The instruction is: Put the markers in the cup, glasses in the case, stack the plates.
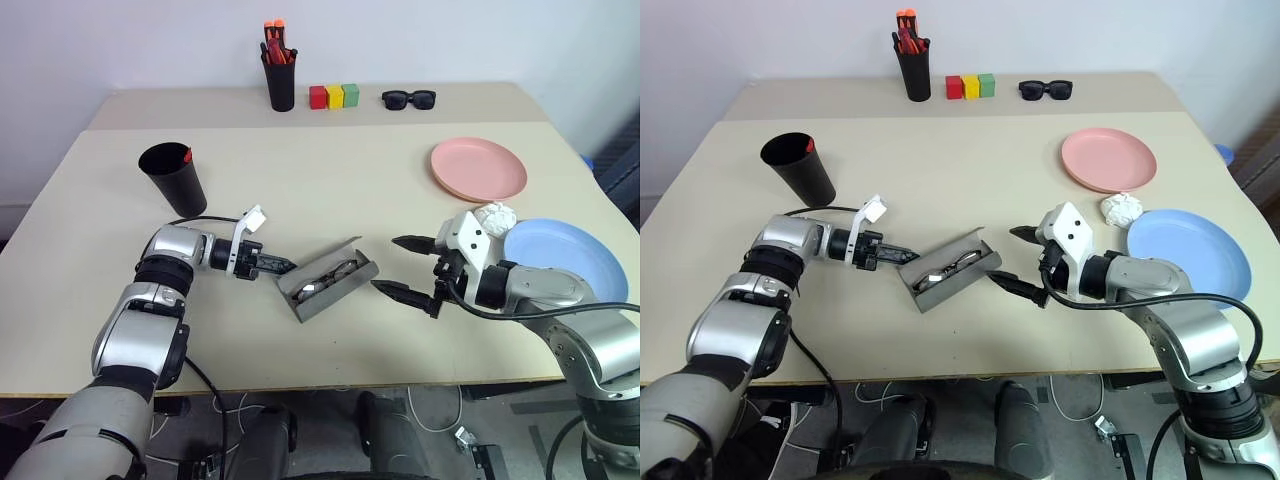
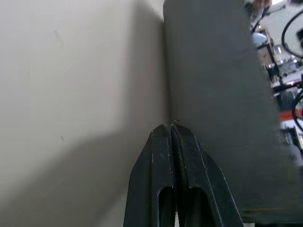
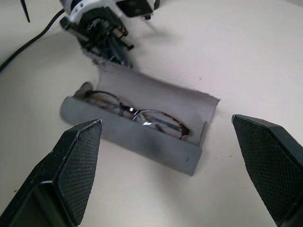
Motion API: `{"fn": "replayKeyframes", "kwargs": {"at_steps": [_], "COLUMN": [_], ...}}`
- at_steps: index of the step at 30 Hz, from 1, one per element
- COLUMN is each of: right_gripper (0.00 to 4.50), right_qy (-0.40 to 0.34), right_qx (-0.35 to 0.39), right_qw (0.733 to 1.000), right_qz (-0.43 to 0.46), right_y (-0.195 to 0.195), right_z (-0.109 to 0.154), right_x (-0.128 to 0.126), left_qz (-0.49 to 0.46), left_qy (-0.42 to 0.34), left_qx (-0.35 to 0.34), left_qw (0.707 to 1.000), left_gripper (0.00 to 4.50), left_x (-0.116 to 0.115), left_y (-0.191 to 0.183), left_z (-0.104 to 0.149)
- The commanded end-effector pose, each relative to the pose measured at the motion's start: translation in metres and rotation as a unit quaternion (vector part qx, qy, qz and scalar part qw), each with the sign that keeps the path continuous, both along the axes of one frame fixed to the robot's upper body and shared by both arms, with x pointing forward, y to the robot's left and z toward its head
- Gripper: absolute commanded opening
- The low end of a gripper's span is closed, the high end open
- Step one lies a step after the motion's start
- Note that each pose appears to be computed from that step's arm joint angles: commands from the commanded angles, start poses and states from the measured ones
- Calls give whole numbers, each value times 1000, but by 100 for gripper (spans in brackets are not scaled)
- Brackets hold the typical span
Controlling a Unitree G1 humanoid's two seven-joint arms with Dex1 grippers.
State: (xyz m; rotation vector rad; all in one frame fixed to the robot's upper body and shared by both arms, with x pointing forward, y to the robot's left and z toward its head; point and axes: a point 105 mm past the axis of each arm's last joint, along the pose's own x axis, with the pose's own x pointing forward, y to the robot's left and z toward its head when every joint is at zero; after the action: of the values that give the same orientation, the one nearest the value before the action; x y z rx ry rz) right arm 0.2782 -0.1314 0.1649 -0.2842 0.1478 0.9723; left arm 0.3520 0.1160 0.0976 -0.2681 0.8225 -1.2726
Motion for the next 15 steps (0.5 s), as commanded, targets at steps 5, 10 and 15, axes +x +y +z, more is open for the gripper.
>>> {"fn": "replayKeyframes", "kwargs": {"at_steps": [5, 10, 15], "right_gripper": [450, 450, 450], "right_qy": [-33, -36, -41], "right_qx": [-6, -6, -8], "right_qw": [999, 999, 999], "right_qz": [-19, -20, -26], "right_y": [-9, -8, -10], "right_z": [12, 11, 12], "right_x": [9, 10, 12], "left_qz": [-42, -69, -50], "left_qy": [-69, -86, -101], "left_qx": [3, -1, -20], "left_qw": [997, 994, 993], "left_gripper": [7, 7, 7], "left_x": [-8, -15, -9], "left_y": [-22, -34, -38], "left_z": [14, 20, 26]}}
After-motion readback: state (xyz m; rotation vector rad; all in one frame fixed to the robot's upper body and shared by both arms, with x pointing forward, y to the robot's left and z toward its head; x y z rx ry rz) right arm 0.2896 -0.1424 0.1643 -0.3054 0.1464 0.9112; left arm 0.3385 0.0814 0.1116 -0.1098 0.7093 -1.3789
